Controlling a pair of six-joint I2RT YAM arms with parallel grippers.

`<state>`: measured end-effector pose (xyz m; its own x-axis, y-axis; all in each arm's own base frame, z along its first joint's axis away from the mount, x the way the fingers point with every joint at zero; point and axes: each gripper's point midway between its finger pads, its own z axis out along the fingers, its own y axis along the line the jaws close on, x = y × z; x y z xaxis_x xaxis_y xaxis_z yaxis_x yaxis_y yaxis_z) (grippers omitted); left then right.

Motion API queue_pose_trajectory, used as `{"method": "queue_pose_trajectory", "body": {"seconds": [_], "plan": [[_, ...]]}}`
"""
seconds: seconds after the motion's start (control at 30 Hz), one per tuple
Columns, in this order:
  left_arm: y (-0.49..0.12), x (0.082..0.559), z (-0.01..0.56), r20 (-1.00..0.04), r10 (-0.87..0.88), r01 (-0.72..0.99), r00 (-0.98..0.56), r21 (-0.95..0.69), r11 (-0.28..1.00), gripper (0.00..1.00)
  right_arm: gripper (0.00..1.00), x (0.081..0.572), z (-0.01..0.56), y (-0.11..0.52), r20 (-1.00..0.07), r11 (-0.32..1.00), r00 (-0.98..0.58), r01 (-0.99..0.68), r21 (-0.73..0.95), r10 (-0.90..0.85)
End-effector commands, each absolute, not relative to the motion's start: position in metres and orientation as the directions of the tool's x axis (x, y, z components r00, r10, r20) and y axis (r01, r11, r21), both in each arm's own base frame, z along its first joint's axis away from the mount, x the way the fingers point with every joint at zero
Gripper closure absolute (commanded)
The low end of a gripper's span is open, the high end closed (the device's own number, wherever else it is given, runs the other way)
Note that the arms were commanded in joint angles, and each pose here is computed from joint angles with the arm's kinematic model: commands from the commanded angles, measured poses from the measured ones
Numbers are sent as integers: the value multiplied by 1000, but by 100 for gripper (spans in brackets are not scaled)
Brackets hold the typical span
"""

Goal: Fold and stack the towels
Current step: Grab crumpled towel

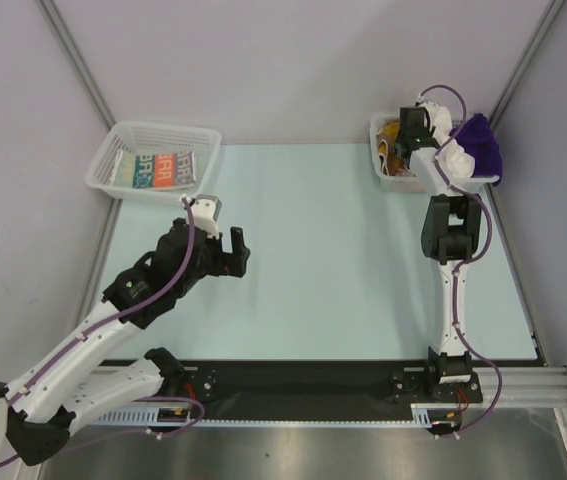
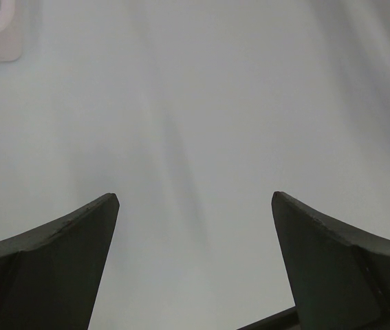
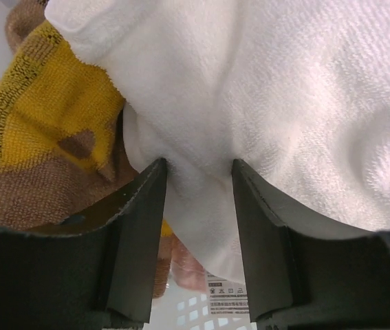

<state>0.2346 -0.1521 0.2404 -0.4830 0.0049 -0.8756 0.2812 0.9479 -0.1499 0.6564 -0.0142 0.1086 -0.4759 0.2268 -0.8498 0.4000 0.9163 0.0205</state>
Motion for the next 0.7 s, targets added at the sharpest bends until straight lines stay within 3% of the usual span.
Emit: {"method": "queue_pose_trajectory", "body": {"seconds": [0.0, 0.23, 0.33, 0.37, 0.47, 0.67], "plan": [[-153, 236, 250, -886, 6, 292, -463, -147, 945, 0, 52, 656, 146, -33, -897, 890, -404, 456, -26, 180], [-154, 237, 249, -888, 1, 293, -460, -151, 944, 0, 65, 655, 145, -48, -893, 881, -424, 468, -72, 152], [-159, 237, 248, -885, -4, 305, -466, -165, 938, 0, 76, 658, 152, -51, -899, 879, -411, 472, -67, 152], [-160, 237, 247, -884, -4, 307, -468, -167, 937, 0, 86, 657, 153, -53, -897, 880, -414, 471, -66, 154], [-160, 238, 245, -883, -3, 307, -469, -166, 937, 0, 98, 657, 171, -48, -910, 883, -385, 467, -48, 154], [-158, 237, 248, -888, -14, 298, -459, -169, 939, 0, 100, 647, 259, -32, -954, 900, -254, 435, 31, 156]]}}
